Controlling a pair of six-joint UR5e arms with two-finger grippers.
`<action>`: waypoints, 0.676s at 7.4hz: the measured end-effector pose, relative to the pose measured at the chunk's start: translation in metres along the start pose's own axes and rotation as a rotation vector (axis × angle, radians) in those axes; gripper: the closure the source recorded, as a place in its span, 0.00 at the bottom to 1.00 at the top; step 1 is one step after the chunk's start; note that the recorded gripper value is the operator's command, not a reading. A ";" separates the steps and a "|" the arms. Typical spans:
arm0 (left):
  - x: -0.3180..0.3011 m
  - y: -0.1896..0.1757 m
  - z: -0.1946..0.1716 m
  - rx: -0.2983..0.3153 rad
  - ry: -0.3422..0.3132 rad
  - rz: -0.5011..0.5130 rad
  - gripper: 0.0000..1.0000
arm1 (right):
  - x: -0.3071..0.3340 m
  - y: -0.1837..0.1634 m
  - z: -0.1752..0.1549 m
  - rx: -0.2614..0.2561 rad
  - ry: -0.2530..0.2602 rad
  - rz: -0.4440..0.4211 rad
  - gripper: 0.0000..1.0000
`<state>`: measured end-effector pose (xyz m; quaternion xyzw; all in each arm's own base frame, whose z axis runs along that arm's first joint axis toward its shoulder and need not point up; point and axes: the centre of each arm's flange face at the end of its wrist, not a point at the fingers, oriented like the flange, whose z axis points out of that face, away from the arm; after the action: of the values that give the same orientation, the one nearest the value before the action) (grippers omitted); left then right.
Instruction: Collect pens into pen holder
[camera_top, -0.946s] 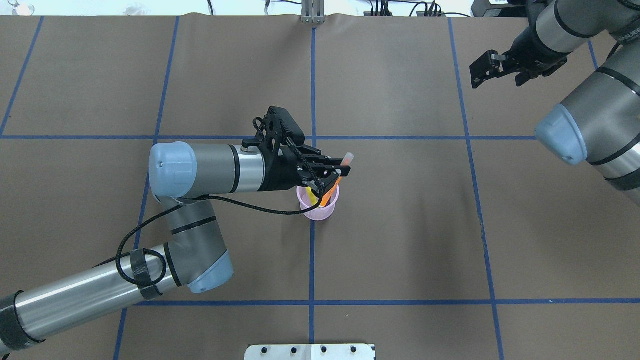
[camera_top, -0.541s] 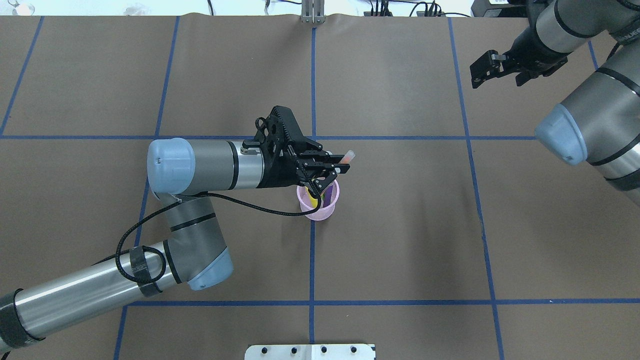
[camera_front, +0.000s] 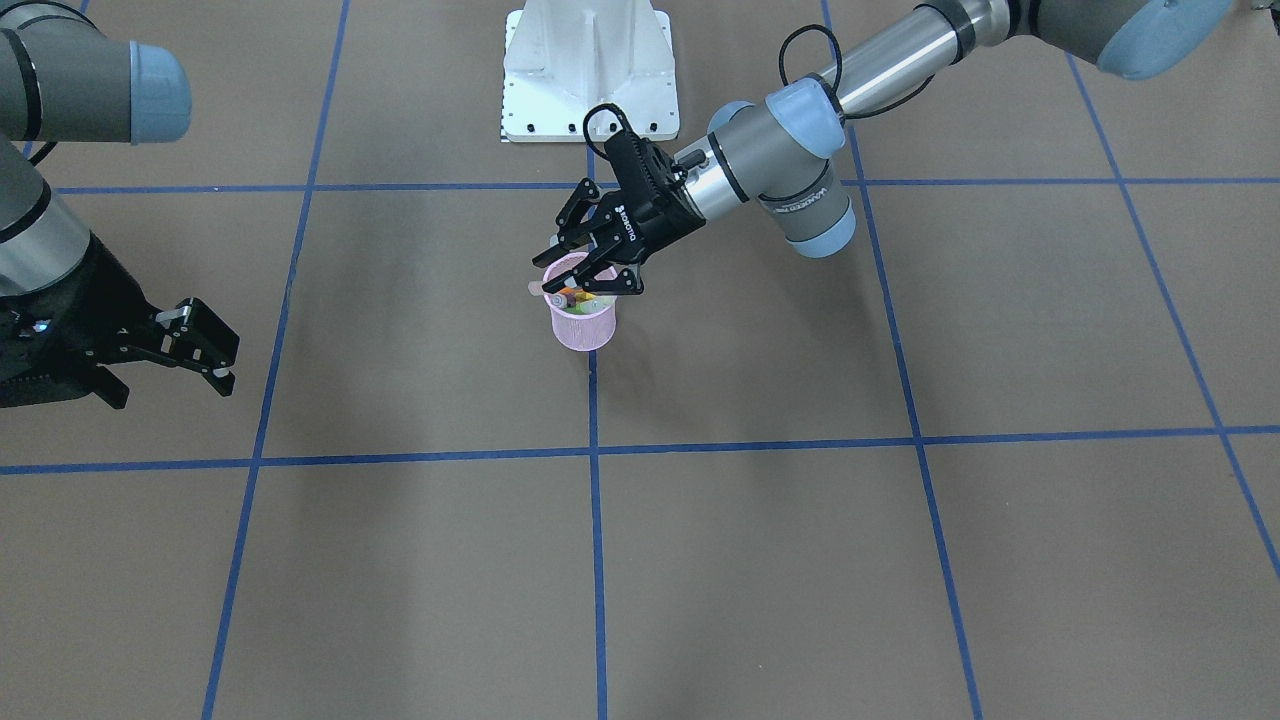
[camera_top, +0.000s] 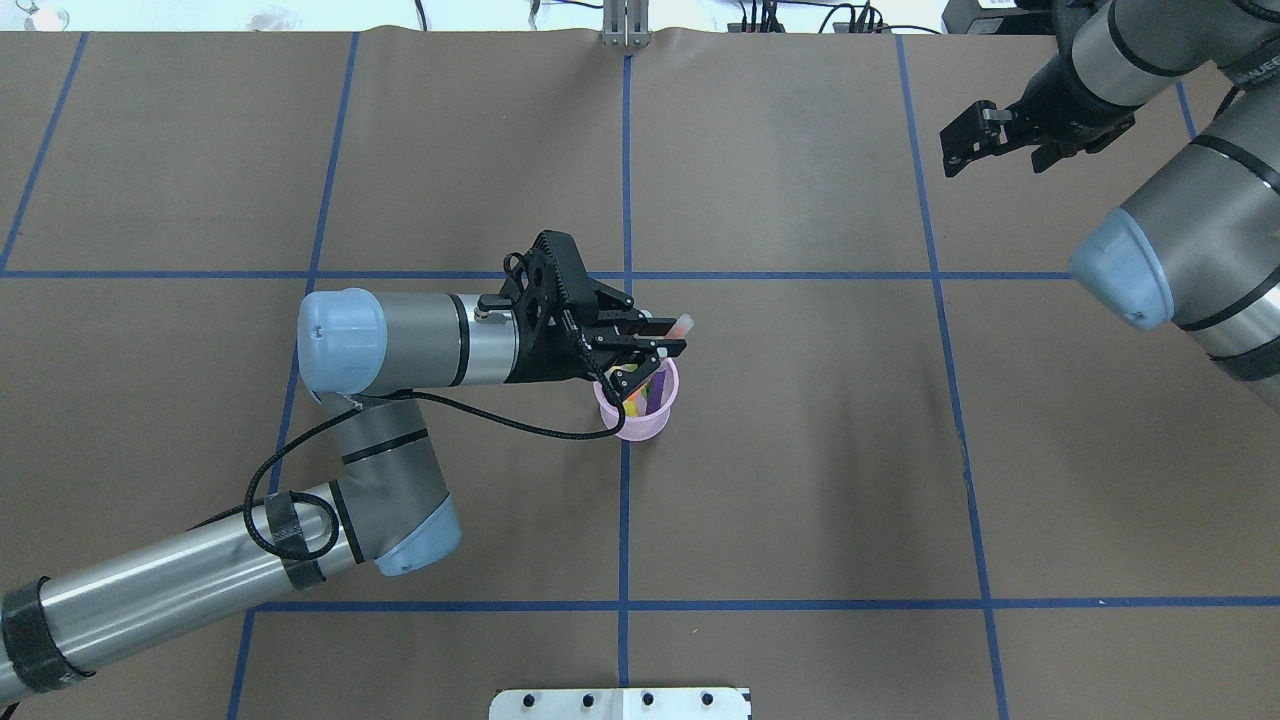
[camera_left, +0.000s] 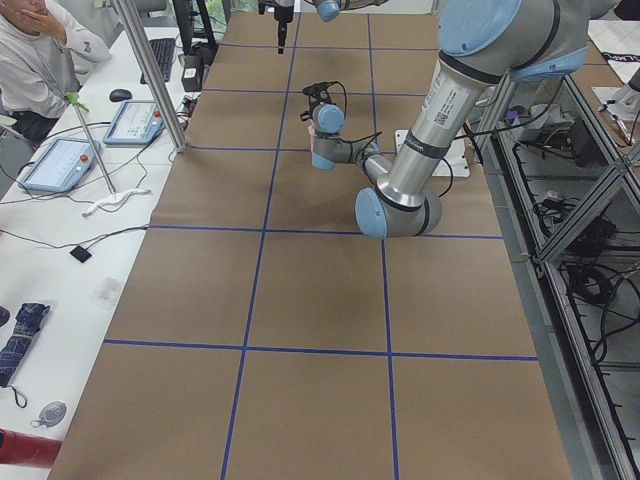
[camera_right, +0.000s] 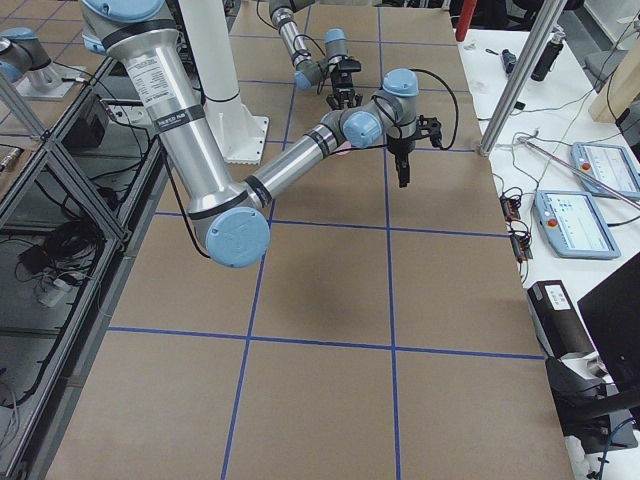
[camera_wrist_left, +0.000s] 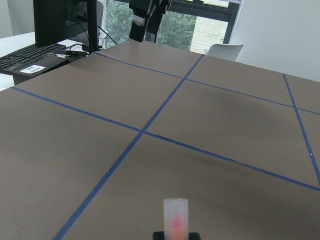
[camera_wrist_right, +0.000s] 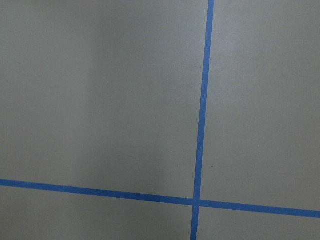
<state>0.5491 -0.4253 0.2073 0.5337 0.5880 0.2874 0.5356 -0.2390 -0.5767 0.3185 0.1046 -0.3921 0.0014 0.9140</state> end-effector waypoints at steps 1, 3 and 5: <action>0.000 0.000 0.000 0.003 0.000 -0.003 0.01 | 0.000 0.000 0.000 0.001 -0.001 -0.001 0.00; -0.003 -0.005 -0.003 0.009 -0.005 -0.023 0.01 | 0.001 -0.002 -0.002 0.002 -0.001 -0.005 0.00; -0.037 -0.012 -0.015 -0.059 -0.037 -0.040 0.01 | 0.025 -0.015 -0.011 0.012 0.013 -0.045 0.00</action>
<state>0.5257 -0.4600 0.2125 0.5109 0.5798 0.2840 0.5677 -0.2120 -0.5916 0.3262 0.1189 -0.3835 -0.0162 0.9157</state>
